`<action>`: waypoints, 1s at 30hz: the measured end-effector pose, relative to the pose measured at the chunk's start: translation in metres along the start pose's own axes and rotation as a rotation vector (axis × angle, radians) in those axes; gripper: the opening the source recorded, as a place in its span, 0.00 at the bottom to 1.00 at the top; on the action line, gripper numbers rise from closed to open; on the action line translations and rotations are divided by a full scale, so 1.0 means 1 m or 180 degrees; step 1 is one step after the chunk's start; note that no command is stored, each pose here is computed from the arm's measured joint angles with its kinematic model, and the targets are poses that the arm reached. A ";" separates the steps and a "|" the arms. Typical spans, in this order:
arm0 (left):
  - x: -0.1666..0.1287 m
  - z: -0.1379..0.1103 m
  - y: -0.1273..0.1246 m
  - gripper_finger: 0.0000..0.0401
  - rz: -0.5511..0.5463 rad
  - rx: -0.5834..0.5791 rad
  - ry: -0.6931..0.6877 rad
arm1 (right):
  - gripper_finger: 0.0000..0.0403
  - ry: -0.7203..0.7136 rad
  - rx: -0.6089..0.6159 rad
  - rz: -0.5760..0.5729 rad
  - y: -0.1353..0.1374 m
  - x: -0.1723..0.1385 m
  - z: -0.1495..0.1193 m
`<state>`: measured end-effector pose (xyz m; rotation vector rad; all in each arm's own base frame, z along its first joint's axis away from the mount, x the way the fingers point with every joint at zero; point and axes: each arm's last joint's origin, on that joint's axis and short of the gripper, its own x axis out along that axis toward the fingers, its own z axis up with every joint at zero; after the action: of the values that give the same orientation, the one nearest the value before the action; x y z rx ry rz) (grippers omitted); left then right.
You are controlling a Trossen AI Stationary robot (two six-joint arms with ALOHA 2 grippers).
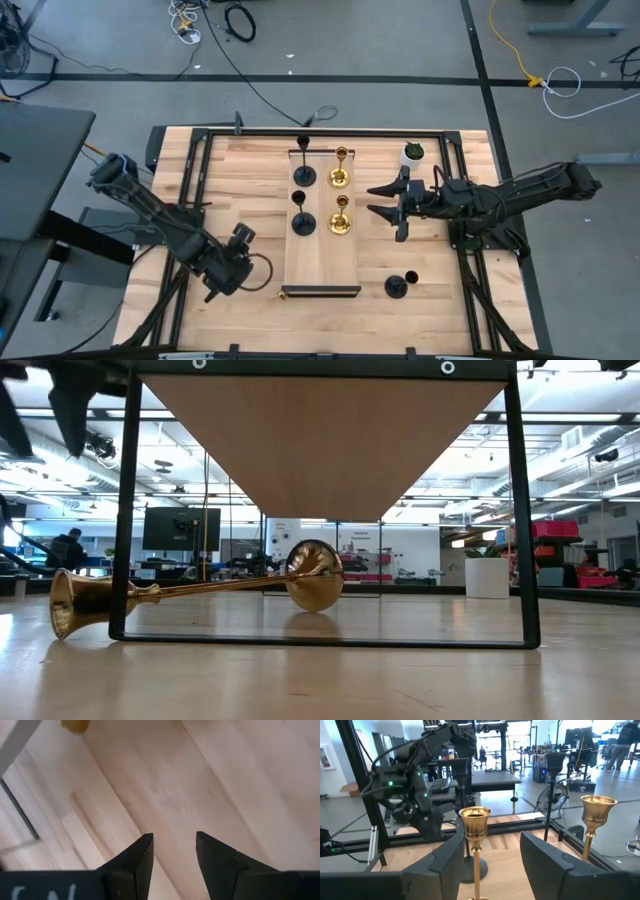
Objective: Pick & Place candle stick holders
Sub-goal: Put the golden candle holder on the shelf
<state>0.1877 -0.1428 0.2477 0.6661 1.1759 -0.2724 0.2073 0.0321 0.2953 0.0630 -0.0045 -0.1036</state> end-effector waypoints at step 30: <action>0.100 -0.007 -0.013 0.38 0.0943 0.2789 -0.0626 | 0.48 0.0006 0.0192 -0.0003 0.000 0.000 0.000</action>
<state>0.2139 -0.1346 0.1503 1.5243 0.7180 -0.5956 0.2074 0.0321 0.2950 0.1234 -0.0055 -0.1043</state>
